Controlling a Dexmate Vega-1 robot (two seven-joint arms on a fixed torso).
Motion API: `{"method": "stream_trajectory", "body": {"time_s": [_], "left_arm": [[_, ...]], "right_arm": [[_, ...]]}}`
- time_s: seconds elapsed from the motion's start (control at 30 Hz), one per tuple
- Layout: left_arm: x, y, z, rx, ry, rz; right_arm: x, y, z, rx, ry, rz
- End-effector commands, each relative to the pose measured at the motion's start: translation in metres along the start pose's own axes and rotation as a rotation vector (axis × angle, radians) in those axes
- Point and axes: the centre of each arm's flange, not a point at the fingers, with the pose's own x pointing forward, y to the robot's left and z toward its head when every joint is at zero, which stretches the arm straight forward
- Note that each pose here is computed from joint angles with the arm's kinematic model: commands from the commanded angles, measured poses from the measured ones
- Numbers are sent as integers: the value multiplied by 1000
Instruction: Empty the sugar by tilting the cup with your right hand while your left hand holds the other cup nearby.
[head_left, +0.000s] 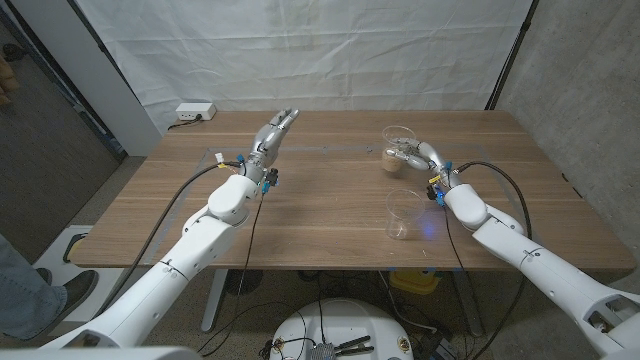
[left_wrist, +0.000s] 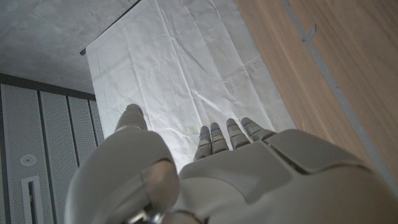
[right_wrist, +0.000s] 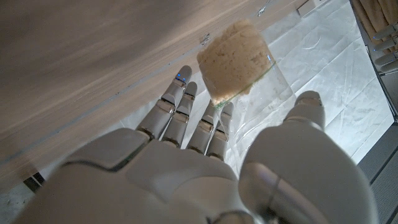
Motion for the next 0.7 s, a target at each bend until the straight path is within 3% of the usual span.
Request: {"method": "stream_trajectory", "body": {"time_s": [0.03, 0.23, 0.43, 0.7], "left_arm": [[-16, -8, 8, 124, -1, -83], [-22, -16, 15, 188, -26, -94], [-29, -30, 19, 258, -48, -159], [-40, -38, 8, 284, -32, -210]], "right_arm": [[-20, -4, 3, 27, 22, -59], [-26, -6, 8, 40, 21, -85], [-29, -4, 12, 43, 17, -92], [-35, -4, 17, 56, 12, -110]]}}
